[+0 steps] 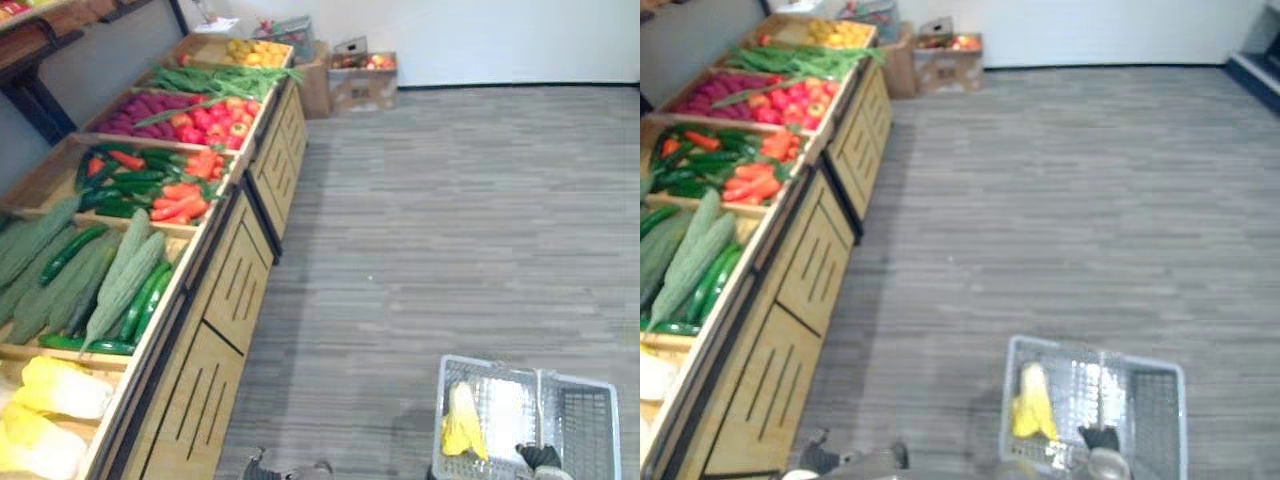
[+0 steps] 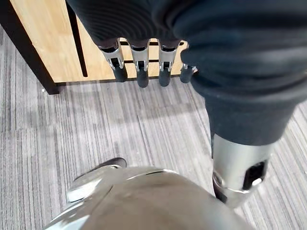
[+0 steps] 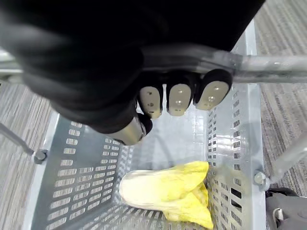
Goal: Pick vegetable in the basket
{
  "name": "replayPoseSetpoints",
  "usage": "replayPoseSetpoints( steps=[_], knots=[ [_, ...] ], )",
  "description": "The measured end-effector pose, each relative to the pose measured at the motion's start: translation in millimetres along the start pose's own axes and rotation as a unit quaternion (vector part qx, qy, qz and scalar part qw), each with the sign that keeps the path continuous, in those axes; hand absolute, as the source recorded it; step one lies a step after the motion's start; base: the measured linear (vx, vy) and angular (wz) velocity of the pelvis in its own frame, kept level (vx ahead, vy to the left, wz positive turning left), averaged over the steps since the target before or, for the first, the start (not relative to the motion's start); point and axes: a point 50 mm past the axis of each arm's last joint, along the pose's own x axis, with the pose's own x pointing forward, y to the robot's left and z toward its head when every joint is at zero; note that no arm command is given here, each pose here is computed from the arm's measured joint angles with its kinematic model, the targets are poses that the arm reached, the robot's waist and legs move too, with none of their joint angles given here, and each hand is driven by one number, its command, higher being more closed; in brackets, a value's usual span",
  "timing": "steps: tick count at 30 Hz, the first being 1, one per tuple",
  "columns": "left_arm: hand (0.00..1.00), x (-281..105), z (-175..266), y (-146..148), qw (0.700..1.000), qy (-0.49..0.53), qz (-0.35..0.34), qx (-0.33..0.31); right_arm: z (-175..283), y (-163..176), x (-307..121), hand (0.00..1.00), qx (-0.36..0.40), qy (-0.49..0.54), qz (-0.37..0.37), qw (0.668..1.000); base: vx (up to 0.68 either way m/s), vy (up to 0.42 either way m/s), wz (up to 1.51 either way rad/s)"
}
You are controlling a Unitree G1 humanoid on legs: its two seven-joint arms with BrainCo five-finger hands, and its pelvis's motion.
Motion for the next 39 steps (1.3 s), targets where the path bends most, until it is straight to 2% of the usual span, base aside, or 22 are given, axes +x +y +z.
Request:
replayPoseSetpoints(
  steps=[3,13,15,22,27,30,33,39],
  knots=[
    [0.0,0.8,-4.5,9.6,1.0,0.005,0.011,0.007,2.6,1.9,0.1,1.0,-0.005,-0.006,0.003,1.0,0.09,0.126,-0.08],
    [0.0,-0.2,-8.7,3.4,1.0,0.015,-0.003,0.016,12.0,-2.2,1.2,1.0,0.003,-0.027,-0.005,1.0,0.17,0.102,-0.17],
    [0.0,1.2,-8.0,10.8,1.0,0.012,0.006,0.02,21.2,5.0,-0.4,1.0,0.015,-0.05,0.0,0.999,0.2,0.082,0.33],
    [0.0,4.3,5.1,9.5,1.0,-0.003,0.01,0.006,44.2,24.5,-6.8,1.0,0.037,-0.109,0.018,0.993,0.25,0.014,0.2],
    [0.0,8.7,28.0,3.9,1.0,-0.03,0.008,-0.007,39.7,30.6,-8.8,1.0,0.053,-0.096,0.02,0.994,0.36,-0.207,0.3],
    [0.0,7.4,34.6,-7.2,0.999,-0.034,0.0,-0.026,42.2,23.0,-6.1,1.0,0.08,-0.09,0.002,0.993,0.47,-0.331,0.47],
    [0.0,6.6,33.1,-9.0,0.999,-0.03,-0.001,-0.031,44.0,22.2,-5.1,1.0,0.076,-0.089,0.002,0.993,0.54,-0.354,0.2],
    [0.0,8.6,37.1,-0.8,0.998,-0.034,0.018,-0.057,19.3,15.6,-6.9,1.0,0.06,-0.047,-0.005,0.997,0.4,-0.196,0.19]
  ],
)
